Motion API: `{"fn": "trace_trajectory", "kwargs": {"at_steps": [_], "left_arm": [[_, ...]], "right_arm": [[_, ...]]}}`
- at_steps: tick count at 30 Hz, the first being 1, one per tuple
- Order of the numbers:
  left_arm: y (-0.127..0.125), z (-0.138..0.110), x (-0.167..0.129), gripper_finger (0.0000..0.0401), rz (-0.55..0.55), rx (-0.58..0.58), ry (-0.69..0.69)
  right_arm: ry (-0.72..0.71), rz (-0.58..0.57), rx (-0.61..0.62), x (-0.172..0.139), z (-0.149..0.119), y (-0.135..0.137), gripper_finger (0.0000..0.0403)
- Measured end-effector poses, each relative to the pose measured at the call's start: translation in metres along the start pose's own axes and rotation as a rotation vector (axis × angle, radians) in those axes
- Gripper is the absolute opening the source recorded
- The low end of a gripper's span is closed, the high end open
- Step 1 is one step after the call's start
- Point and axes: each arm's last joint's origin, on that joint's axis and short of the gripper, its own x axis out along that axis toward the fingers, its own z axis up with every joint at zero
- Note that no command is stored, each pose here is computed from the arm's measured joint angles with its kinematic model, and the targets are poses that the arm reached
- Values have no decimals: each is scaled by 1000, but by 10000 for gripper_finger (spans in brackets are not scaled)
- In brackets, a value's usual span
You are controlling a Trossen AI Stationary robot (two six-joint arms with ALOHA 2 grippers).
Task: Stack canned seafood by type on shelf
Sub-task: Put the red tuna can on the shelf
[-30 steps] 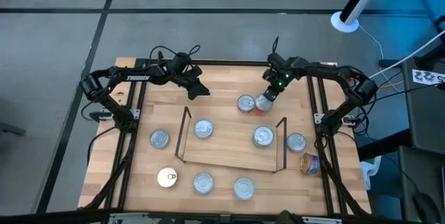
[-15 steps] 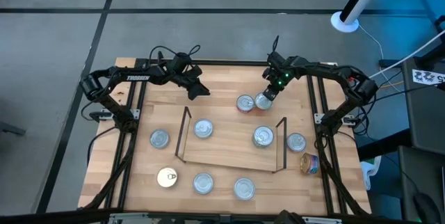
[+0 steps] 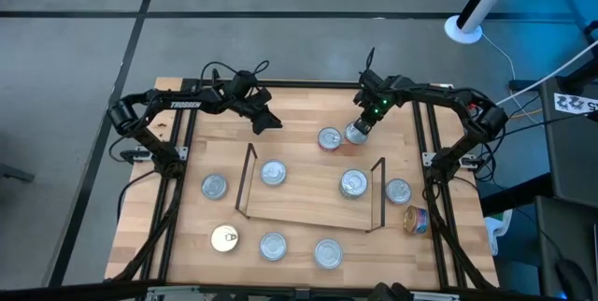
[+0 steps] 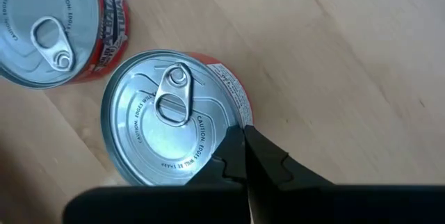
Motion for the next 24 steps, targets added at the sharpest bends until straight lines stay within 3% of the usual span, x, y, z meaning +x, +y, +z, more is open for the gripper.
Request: {"fn": "trace_trajectory", "kwargs": {"at_steps": [18, 24], "left_arm": [[0, 0, 0, 143, 0, 2, 0], [0, 0, 0, 143, 0, 2, 0]], "right_arm": [[1, 1, 12, 0, 0, 0, 2], [-2, 54, 30, 0, 0, 1, 1]]}}
